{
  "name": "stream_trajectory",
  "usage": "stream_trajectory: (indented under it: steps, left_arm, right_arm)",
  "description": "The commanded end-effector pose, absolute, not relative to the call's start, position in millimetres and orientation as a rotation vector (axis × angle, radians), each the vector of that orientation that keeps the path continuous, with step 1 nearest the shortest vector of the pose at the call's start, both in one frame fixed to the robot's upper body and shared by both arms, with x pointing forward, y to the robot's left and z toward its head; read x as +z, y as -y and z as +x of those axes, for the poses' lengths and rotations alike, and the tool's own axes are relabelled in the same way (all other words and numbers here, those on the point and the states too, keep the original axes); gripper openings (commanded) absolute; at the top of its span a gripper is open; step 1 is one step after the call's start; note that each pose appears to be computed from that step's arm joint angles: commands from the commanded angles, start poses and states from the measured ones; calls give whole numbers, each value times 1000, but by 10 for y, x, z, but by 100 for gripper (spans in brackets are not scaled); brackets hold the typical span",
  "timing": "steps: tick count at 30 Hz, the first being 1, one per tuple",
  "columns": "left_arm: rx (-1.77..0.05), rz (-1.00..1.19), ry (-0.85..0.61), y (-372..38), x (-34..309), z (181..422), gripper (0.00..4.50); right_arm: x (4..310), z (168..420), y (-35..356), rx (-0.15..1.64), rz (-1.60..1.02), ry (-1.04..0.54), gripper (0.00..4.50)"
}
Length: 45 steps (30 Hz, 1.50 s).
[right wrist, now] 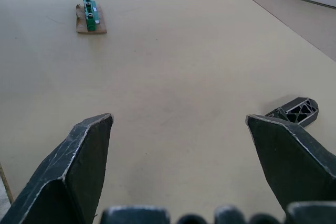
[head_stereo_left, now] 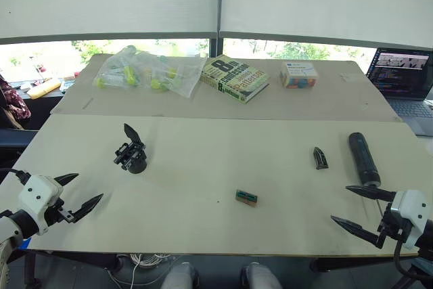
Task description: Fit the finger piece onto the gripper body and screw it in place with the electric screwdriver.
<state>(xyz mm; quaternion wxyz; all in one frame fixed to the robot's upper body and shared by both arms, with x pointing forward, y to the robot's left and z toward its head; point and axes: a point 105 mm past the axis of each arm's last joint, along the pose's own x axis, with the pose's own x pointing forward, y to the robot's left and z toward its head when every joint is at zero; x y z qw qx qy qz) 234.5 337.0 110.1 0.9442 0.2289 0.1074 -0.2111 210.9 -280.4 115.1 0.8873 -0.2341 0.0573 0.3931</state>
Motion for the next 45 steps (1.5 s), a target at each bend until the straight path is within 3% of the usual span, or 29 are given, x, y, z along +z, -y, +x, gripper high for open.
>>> stream_trajectory:
  steps: [1,7,13,17,21,33,45]
  left_arm:
    - [-428,467,-160,-3331,1233,2362,450]
    - [-252,213,-20,-3464,1412,2332,450]
    - [93,103,42,-3806,1197,2014,450]
    - [116,68,45,-3667,1090,1966,450]
    - [10,71,48,-3329,1099,2173,450]
    - [-149,191,-81,-2779,888,2864,450]
    - [-236,196,-72,-2521,835,3170,450]
  right_arm:
    - [1225,2134,2806,806,-487,-81,448]
    - [1356,2283,2559,799,-376,27,448]
    - [1542,2415,2122,798,-294,187,448]
    - [1535,2400,1924,821,-247,239,448]
    - [1547,2364,1799,894,-146,245,448]
    - [1632,2471,1699,922,-158,265,448]
    - [1637,2467,1693,894,-170,264,448]
